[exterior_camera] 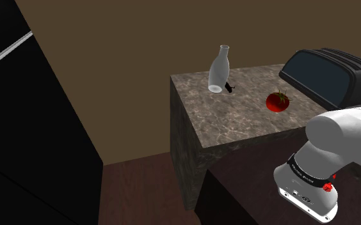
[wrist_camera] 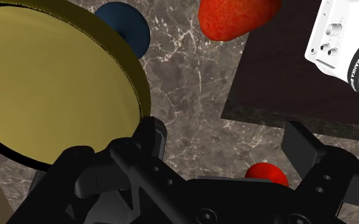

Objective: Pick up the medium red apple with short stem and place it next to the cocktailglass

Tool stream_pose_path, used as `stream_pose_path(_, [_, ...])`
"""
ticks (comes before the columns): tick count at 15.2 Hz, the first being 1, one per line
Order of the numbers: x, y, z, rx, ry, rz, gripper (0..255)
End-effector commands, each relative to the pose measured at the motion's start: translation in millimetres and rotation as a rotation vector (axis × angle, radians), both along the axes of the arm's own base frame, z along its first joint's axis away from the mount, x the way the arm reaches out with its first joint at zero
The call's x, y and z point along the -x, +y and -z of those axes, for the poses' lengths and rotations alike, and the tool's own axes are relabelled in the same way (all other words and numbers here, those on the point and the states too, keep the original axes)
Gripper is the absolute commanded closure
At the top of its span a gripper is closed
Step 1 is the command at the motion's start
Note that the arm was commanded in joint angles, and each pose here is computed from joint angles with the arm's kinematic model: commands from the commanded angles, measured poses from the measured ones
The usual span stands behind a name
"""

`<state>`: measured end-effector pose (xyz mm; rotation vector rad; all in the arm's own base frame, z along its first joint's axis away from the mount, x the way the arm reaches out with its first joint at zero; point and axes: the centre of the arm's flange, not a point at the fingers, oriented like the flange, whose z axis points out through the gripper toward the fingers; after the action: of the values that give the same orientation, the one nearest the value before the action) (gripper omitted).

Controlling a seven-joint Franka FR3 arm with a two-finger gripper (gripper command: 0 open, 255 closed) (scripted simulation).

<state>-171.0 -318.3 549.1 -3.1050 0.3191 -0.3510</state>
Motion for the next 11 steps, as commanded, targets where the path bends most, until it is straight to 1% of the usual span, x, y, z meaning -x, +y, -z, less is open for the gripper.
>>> stream_pose_path(1, [0.0, 0.0, 0.0, 0.000, 0.000, 0.000, 0])
stream_pose_path(2, [0.0, 0.0, 0.0, 0.000, 0.000, 0.000, 255])
stream_pose_path(11, [0.0, 0.0, 0.0, 0.000, 0.000, 0.000, 255])
